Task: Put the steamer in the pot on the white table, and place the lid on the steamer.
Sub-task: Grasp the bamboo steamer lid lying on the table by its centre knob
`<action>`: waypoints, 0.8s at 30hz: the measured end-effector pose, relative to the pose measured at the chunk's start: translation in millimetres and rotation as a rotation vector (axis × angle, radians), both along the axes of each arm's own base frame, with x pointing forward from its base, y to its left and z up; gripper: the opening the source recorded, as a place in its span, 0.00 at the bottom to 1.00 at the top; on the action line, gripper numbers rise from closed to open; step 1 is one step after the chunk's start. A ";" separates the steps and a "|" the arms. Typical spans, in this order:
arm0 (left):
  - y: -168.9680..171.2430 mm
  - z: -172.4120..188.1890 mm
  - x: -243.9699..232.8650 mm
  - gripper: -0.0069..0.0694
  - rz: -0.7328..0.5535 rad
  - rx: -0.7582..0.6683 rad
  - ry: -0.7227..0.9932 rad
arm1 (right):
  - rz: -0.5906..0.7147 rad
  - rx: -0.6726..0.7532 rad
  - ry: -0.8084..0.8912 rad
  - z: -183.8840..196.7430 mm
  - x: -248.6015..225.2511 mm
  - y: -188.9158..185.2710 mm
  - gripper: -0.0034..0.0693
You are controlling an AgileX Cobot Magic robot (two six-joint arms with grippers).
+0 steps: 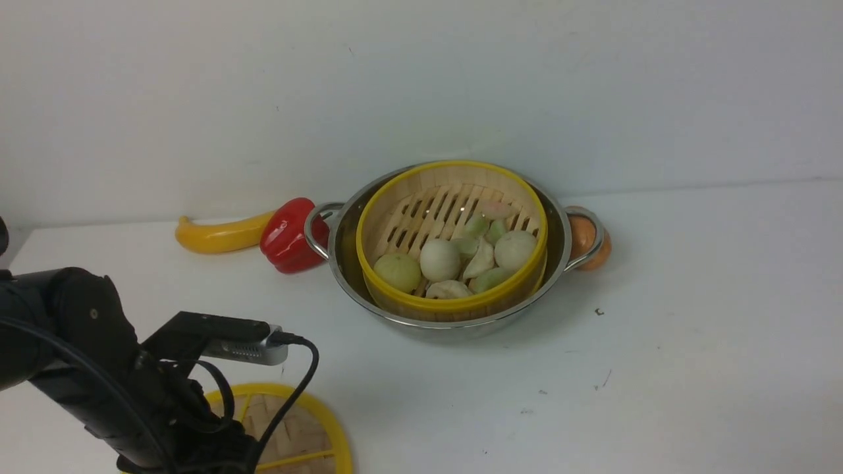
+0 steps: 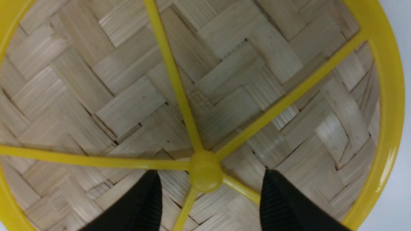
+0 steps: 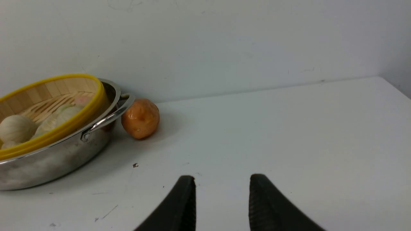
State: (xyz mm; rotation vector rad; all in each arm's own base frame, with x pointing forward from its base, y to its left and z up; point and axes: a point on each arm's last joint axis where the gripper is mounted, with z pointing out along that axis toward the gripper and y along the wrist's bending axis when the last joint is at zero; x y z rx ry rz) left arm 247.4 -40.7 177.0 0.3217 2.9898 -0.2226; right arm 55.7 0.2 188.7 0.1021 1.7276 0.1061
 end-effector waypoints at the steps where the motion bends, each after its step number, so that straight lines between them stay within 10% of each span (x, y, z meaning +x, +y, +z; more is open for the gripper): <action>1: 0.0 -1.6 0.3 0.58 0.001 0.001 0.006 | 0.000 0.000 0.000 0.0 0.0 0.0 0.39; 13: 0.2 -5.4 5.7 0.27 0.014 0.005 -0.027 | 0.000 0.000 0.000 0.0 0.0 0.0 0.39; 24: -2.8 22.3 15.9 0.25 -0.033 -0.007 0.014 | 0.000 0.000 0.000 0.0 0.0 0.0 0.39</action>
